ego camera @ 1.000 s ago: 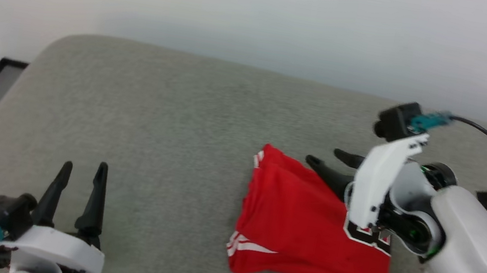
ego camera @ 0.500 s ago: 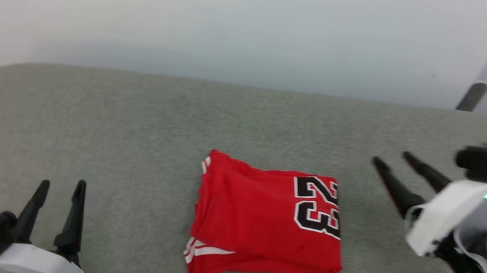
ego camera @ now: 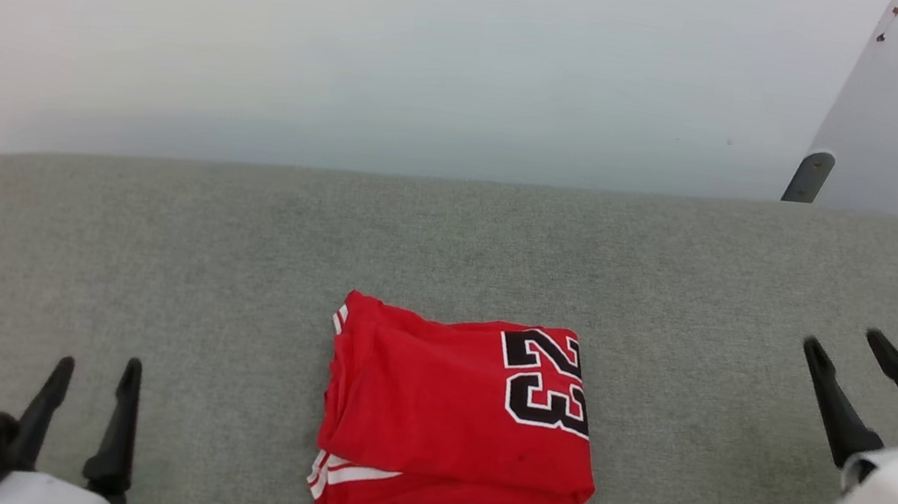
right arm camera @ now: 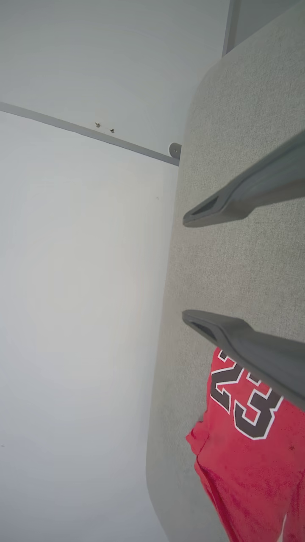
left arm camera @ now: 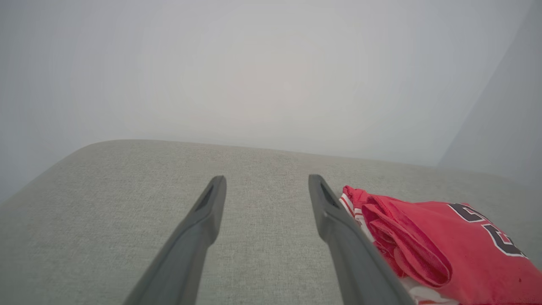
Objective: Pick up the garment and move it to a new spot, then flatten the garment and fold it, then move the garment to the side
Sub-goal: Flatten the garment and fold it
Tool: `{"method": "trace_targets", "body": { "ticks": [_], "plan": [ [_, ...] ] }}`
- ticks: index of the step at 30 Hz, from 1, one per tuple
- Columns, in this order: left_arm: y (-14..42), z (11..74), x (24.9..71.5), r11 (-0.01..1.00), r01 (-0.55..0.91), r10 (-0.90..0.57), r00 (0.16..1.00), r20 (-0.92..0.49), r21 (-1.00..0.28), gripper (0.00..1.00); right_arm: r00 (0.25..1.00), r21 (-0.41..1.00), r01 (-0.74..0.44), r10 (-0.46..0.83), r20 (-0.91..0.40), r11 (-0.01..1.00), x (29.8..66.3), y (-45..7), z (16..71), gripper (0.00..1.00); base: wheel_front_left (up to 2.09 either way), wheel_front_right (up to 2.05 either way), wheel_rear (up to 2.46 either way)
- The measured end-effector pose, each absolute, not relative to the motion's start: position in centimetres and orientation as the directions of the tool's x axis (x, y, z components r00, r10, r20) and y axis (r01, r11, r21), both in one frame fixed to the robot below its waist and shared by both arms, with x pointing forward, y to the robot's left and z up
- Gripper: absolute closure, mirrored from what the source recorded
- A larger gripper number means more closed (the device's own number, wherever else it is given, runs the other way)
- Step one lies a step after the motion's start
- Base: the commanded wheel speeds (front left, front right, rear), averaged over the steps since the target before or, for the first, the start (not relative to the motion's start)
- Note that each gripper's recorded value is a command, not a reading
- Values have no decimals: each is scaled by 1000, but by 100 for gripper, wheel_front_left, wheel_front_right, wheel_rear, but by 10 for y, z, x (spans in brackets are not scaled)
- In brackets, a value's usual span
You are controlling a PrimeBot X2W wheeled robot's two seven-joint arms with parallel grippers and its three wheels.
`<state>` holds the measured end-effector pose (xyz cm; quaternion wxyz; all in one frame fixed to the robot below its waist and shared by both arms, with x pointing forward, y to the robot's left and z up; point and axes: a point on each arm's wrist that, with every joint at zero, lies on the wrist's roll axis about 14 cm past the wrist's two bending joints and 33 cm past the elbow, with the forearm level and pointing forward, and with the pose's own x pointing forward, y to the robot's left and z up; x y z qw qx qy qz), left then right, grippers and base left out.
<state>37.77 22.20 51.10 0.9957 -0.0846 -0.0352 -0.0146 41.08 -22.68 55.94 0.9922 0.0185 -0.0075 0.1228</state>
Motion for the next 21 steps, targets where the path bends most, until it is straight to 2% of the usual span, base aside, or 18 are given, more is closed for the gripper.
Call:
{"method": "trace_targets", "body": {
  "ticks": [11,21],
  "plan": [
    [243,510,367,989,-14,24,998,66,-148,0,990,48,-135,133,45,990,386,-262,546,0,0,0,0],
    [255,515,364,989,-37,49,996,81,-146,0,993,68,-97,92,70,993,370,-269,542,0,0,0,0]
  ]
}}
